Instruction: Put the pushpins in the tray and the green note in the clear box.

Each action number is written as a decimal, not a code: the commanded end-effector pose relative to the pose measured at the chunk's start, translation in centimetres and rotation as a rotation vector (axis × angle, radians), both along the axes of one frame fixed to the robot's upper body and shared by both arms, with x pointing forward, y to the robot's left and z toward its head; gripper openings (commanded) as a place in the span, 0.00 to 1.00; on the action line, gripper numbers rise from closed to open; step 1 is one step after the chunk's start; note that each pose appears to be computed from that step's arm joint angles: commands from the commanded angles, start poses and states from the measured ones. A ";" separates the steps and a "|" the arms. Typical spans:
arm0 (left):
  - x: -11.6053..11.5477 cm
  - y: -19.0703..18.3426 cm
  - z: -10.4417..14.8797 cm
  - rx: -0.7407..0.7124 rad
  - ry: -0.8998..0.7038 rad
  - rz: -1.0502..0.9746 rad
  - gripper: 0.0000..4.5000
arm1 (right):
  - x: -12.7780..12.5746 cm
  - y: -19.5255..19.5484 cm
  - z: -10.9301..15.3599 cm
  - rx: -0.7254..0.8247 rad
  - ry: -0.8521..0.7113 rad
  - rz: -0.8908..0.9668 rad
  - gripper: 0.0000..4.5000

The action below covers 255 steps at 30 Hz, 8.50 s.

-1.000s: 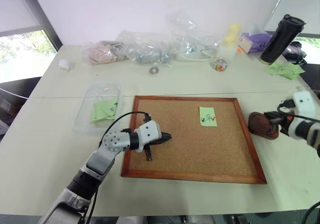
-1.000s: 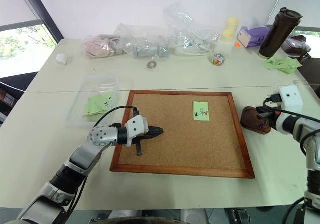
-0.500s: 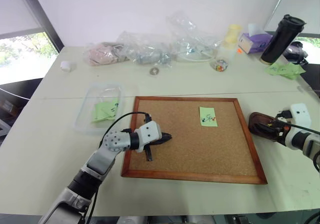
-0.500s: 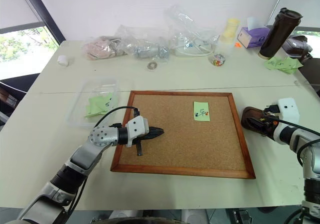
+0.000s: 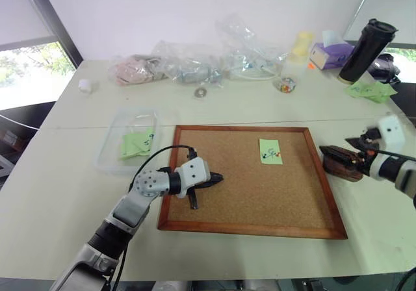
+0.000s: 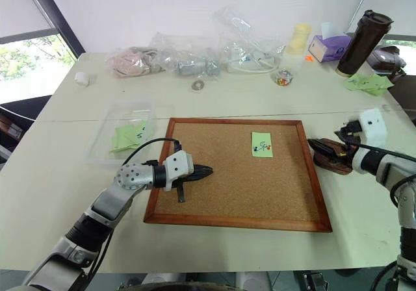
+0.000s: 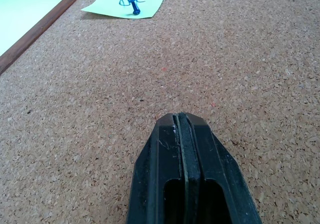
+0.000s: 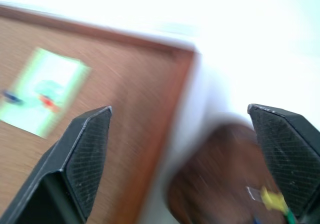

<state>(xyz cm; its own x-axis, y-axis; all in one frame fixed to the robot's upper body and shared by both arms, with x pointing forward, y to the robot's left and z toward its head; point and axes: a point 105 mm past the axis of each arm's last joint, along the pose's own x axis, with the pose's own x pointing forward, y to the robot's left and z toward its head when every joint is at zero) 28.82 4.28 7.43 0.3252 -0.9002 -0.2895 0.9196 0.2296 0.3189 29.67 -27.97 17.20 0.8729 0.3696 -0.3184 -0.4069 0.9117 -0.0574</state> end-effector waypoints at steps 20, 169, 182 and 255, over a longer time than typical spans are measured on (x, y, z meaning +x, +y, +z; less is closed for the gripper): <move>-0.1 0.8 -1.9 0.062 0.054 0.036 0.00 | 3.1 6.6 -5.1 -0.066 0.034 0.190 0.99; 1.4 2.9 10.7 -0.333 0.243 -0.005 0.07 | -4.0 13.8 1.0 -0.162 -0.104 0.636 0.00; 5.4 -1.1 12.5 -0.733 0.742 0.104 0.99 | -5.4 15.3 2.3 -0.222 -0.153 0.762 0.00; 5.0 12.7 16.6 -0.464 0.056 0.583 0.00 | -0.9 -6.0 -4.1 -0.128 0.024 -0.126 0.06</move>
